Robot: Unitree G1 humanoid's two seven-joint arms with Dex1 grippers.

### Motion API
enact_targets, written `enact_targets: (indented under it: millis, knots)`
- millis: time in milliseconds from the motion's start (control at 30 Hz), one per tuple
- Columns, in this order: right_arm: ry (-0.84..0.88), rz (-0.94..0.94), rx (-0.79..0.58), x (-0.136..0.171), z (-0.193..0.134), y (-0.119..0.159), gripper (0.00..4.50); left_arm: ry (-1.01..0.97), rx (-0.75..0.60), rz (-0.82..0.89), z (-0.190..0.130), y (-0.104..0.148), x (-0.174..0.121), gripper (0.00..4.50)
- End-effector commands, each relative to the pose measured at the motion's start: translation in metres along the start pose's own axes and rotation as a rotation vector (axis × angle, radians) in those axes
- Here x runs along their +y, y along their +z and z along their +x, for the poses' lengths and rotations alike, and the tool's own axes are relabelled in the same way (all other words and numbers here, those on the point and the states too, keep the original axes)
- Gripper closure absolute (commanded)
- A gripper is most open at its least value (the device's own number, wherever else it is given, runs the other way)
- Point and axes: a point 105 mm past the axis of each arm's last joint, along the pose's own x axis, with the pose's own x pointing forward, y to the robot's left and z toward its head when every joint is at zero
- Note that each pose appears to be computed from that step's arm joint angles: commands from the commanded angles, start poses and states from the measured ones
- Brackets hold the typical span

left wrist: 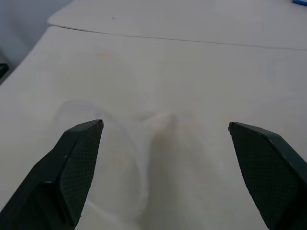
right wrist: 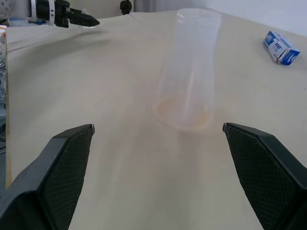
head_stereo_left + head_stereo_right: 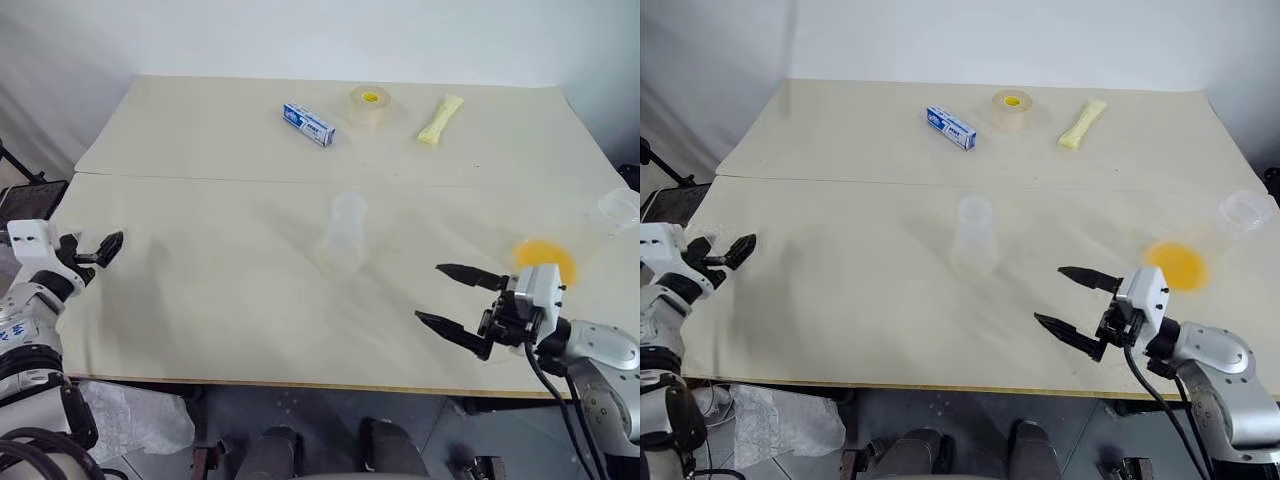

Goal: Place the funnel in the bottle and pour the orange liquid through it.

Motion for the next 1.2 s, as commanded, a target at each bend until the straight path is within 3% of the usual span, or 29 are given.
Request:
enact_targets:
  millis: [33, 433, 767, 1200]
  knots:
    - [0.034, -0.05, -0.038, 0.003, 0.0, 0.016, 0.0, -0.007, -0.009, 0.023, -0.001, 0.008, 0.002, 0.64]
    - [0.147, -0.061, -0.11, 0.013, 0.005, 0.027, 0.0, -0.055, 0.017, 0.02, 0.004, 0.01, -0.004, 4.47]
    - [0.195, -0.058, -0.171, 0.016, 0.007, 0.034, 0.0, -0.254, -0.053, 0.05, 0.01, 0.035, -0.032, 4.47]
    - [0.187, -0.072, -0.257, 0.018, 0.013, 0.047, 0.0, -0.775, -0.123, 0.255, 0.036, 0.1, -0.146, 4.47]
